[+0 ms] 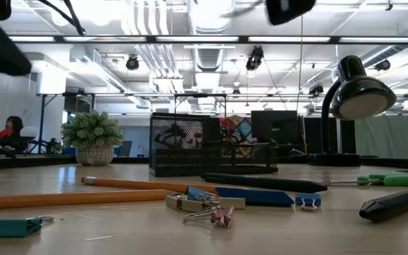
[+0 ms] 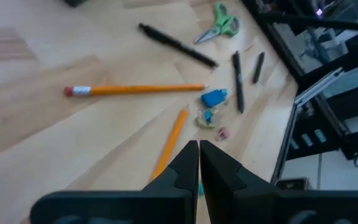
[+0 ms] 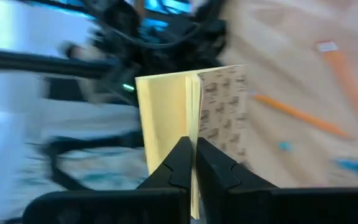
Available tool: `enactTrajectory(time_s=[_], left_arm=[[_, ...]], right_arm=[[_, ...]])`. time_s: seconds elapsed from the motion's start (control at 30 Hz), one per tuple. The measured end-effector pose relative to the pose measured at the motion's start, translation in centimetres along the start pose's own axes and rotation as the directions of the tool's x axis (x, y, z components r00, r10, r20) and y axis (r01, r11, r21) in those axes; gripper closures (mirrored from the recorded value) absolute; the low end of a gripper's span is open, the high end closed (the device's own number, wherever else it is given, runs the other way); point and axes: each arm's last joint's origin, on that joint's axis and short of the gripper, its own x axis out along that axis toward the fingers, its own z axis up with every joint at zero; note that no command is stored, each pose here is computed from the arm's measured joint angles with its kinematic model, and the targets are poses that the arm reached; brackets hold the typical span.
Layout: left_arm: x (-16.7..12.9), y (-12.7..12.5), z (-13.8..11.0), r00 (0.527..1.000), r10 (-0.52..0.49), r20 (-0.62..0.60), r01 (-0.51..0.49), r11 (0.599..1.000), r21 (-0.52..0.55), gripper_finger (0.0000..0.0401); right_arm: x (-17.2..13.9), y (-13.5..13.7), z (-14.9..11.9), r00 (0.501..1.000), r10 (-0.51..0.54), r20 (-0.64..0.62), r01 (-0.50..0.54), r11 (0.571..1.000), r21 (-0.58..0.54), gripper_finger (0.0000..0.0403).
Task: Pick and place office supplies into organizer
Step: Put the yellow sticky note into the black desk organizer
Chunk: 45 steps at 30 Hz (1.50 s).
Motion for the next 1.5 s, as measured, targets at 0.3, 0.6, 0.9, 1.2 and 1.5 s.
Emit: enactTrajectory(time_s=[0.3, 0.6, 0.9, 1.2, 1.5], left_arm=[[-0.1, -0.9, 0.0, 0.999, -0.05, -0.004, 0.05, 0.999, -0.002, 0.0401], [0.0, -0.5, -0.3, 0.998, -0.046, -0.051, 0.047, 0.999, 0.019, 0.0401], [0.5, 0.3, -1.1, 0.992, -0.013, -0.123, 0.019, 0.999, 0.046, 0.0401], [1.3, 0.9, -2.0, 0.991, 0.018, -0.135, -0.009, 0.997, 0.071, 0.0401], [2.8, 1.5, -3.8, 0.986, 0.007, -0.167, 0.002, 0.999, 0.053, 0.0401]], right_arm=[[5.9, -9.1, -2.3, 0.998, -0.053, -0.017, 0.055, 0.98, 0.192, 0.0394], [12.5, -13.5, -3.0, 0.999, 0.041, 0.01, -0.042, 0.935, 0.351, 0.0394], [17.2, -12.4, -3.1, 0.995, 0.096, -0.019, -0.083, 0.93, 0.358, 0.0394], [16.9, -12.7, -2.9, 0.983, -0.157, -0.095, 0.179, 0.931, 0.317, 0.0394], [14.9, -12.4, -2.5, 0.85, -0.504, -0.152, 0.522, 0.843, 0.131, 0.0369]])
